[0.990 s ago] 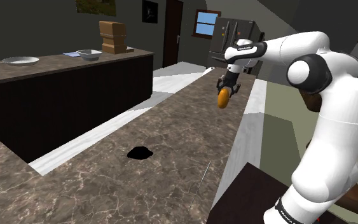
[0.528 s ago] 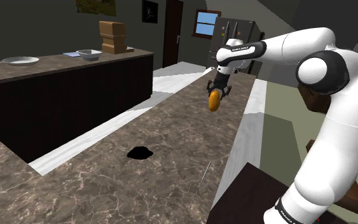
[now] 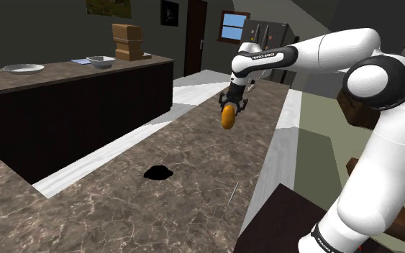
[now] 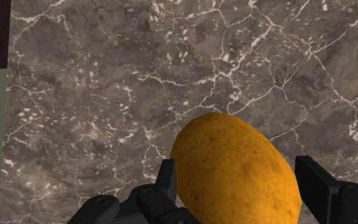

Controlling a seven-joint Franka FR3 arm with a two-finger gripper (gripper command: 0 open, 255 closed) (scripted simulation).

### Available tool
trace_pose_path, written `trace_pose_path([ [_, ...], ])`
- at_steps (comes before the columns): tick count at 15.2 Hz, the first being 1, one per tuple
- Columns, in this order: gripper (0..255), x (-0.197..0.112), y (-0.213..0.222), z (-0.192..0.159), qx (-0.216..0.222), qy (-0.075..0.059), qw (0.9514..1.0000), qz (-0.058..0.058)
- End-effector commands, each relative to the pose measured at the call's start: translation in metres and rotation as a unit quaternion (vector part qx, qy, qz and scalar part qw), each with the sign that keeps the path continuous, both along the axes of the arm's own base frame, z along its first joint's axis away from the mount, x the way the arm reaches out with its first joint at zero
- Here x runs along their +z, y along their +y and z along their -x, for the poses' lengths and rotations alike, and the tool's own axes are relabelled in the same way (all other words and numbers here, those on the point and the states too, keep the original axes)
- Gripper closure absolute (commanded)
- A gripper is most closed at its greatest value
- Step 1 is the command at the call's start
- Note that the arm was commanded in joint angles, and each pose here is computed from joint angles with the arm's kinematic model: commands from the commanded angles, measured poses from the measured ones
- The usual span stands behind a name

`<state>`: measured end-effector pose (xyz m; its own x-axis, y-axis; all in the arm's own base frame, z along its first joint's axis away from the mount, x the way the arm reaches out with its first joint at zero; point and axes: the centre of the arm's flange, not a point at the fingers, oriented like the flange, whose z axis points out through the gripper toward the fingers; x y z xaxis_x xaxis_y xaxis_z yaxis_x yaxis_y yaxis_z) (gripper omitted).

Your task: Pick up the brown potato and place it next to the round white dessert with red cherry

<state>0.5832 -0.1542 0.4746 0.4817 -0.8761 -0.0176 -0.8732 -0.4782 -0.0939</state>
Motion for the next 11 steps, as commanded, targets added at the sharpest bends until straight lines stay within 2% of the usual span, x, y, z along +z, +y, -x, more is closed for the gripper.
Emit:
trace_pose_path([
  [1, 255, 0.001, 0.024, -0.006, -0.001, 0.000, 1.0000, 0.000],
  [11, 255, 0.002, 0.153, -0.036, -0.001, 0.000, 1.0000, 0.000],
])
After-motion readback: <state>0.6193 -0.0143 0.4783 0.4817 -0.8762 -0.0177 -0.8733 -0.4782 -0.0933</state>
